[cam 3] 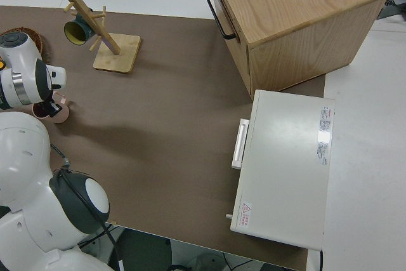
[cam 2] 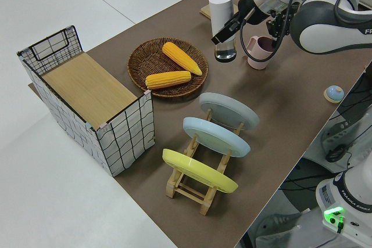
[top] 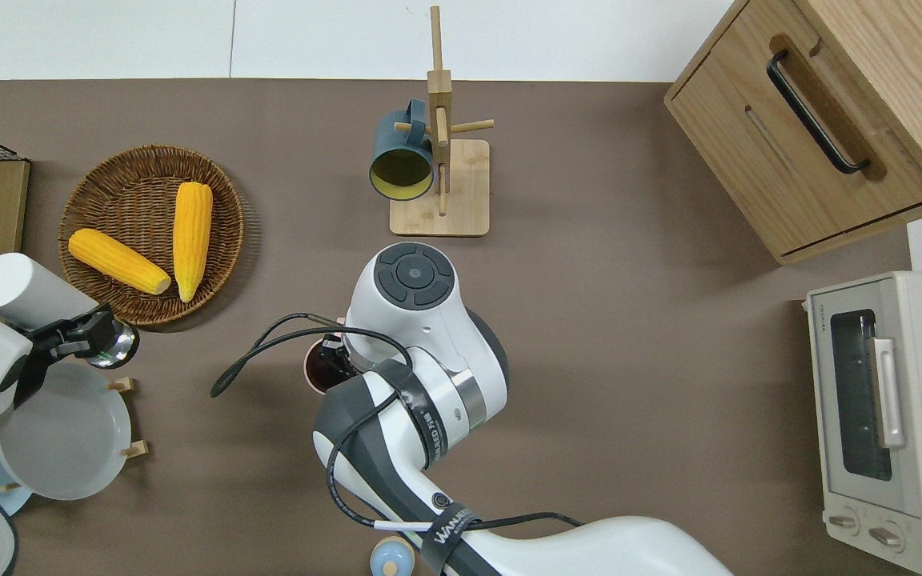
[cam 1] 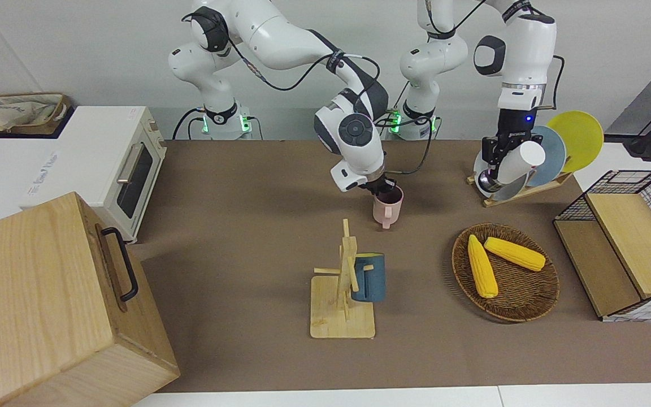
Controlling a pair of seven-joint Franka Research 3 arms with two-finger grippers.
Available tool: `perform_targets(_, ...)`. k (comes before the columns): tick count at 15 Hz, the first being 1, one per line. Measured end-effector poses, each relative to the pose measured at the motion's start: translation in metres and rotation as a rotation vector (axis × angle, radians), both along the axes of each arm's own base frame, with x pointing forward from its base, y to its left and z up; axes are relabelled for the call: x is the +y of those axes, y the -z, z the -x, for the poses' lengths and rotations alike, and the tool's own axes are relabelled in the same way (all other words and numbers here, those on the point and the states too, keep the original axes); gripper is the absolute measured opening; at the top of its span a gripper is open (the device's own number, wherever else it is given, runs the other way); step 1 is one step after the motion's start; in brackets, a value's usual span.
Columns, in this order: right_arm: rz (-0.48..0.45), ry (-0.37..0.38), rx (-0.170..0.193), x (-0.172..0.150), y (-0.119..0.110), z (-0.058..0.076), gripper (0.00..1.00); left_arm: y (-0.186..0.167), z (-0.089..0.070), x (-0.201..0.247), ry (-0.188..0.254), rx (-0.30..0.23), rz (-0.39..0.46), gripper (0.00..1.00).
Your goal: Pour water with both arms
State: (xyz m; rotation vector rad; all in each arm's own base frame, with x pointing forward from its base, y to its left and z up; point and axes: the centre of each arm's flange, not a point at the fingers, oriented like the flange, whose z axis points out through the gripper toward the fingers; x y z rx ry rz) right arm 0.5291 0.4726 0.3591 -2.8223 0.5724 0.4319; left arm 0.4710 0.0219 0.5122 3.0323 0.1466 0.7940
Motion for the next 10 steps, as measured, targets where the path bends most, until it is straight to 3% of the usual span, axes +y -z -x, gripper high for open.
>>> perform_targets(3,-0.001,0.000,-0.006,0.000,-0.002,-0.002,0.42,0.002,0.001,-0.001,0.002,0.003,0.000,0.64)
perform_targets(7,-0.010,0.004,-0.025,-0.004,-0.024,-0.011,0.84,0.003,0.001,-0.003,0.005,0.006,-0.001,0.64)
perform_targets(9,-0.020,0.005,-0.042,-0.007,-0.042,-0.014,0.99,0.005,0.002,-0.005,0.010,0.010,-0.001,0.64)
perform_targets(10,-0.022,0.005,-0.052,-0.011,-0.055,-0.014,1.00,0.007,0.003,-0.009,0.017,0.013,-0.001,0.64)
